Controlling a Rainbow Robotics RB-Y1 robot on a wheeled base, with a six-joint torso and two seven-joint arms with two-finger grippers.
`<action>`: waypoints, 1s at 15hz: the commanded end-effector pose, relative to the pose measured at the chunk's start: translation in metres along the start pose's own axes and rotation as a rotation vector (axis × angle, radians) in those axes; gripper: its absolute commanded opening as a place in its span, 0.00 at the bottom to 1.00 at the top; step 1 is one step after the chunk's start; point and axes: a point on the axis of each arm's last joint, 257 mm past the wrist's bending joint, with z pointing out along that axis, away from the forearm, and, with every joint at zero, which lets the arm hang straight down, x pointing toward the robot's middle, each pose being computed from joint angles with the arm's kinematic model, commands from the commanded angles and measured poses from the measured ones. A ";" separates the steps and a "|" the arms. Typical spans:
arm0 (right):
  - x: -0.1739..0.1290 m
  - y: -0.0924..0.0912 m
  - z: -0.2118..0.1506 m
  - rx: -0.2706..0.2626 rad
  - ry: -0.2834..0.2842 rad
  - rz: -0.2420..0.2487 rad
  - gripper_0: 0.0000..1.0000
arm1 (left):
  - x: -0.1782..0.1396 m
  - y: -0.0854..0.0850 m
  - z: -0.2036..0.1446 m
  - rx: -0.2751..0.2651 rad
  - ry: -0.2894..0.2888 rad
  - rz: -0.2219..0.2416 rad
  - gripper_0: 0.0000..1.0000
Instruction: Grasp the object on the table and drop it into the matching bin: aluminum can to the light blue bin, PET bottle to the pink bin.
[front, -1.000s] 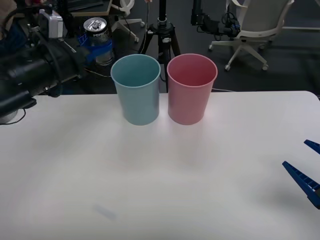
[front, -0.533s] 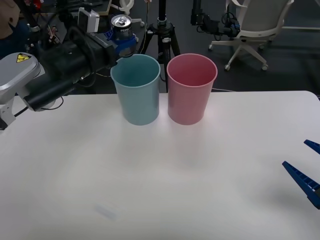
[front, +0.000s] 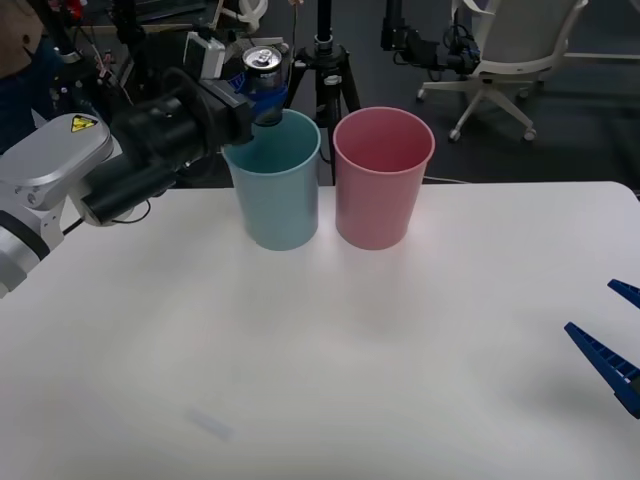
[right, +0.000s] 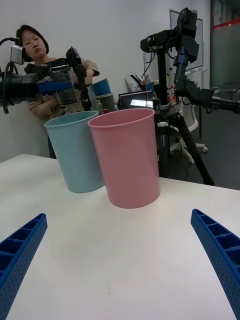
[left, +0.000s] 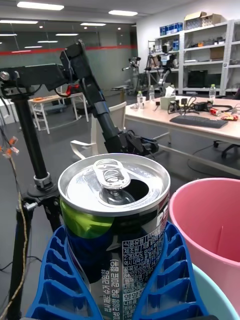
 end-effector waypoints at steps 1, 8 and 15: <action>0.000 0.000 0.000 0.000 0.000 0.000 1.00 | 0.010 -0.007 0.002 0.004 0.014 -0.025 0.00; 0.000 0.000 0.000 0.000 0.000 0.000 1.00 | 0.004 0.002 0.003 -0.026 0.004 -0.029 1.00; 0.000 0.000 0.000 0.000 0.000 0.000 1.00 | 0.000 -0.001 0.004 -0.019 -0.003 -0.039 1.00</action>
